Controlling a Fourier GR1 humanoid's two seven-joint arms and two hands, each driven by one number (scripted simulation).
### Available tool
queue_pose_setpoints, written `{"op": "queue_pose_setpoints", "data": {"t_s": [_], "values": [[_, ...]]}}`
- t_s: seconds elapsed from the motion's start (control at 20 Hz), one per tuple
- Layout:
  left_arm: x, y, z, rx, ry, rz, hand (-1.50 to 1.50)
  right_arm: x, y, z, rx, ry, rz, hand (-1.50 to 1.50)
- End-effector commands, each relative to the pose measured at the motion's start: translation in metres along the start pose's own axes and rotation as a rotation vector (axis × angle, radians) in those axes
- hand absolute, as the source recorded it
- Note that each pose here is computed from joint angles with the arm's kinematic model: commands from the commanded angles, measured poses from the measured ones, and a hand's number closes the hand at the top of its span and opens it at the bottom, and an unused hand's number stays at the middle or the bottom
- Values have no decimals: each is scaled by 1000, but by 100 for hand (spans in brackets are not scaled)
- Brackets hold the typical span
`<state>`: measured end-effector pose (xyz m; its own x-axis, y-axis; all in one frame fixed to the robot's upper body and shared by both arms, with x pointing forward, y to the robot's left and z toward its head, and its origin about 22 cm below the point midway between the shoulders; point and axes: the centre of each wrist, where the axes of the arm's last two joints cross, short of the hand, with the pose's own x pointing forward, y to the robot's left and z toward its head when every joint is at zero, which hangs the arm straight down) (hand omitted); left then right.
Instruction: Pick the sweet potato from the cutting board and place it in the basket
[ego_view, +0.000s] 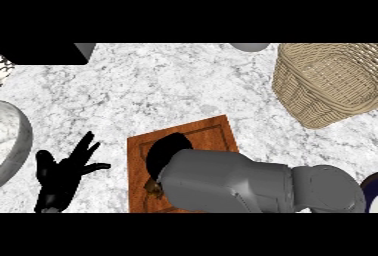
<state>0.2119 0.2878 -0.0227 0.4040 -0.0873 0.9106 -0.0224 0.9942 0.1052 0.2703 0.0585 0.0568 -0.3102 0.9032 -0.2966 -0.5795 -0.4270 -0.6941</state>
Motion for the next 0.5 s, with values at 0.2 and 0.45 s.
{"op": "queue_pose_setpoints", "data": {"t_s": [0.2, 0.45], "values": [[-29, 5, 2, 70, 154, 2, 0, -28, 43, 9, -99, -110, 38, 150], [-33, 19, 20, 111, 163, 24, 0, -72, 55, 29, -317, -400, -87, 150]]}}
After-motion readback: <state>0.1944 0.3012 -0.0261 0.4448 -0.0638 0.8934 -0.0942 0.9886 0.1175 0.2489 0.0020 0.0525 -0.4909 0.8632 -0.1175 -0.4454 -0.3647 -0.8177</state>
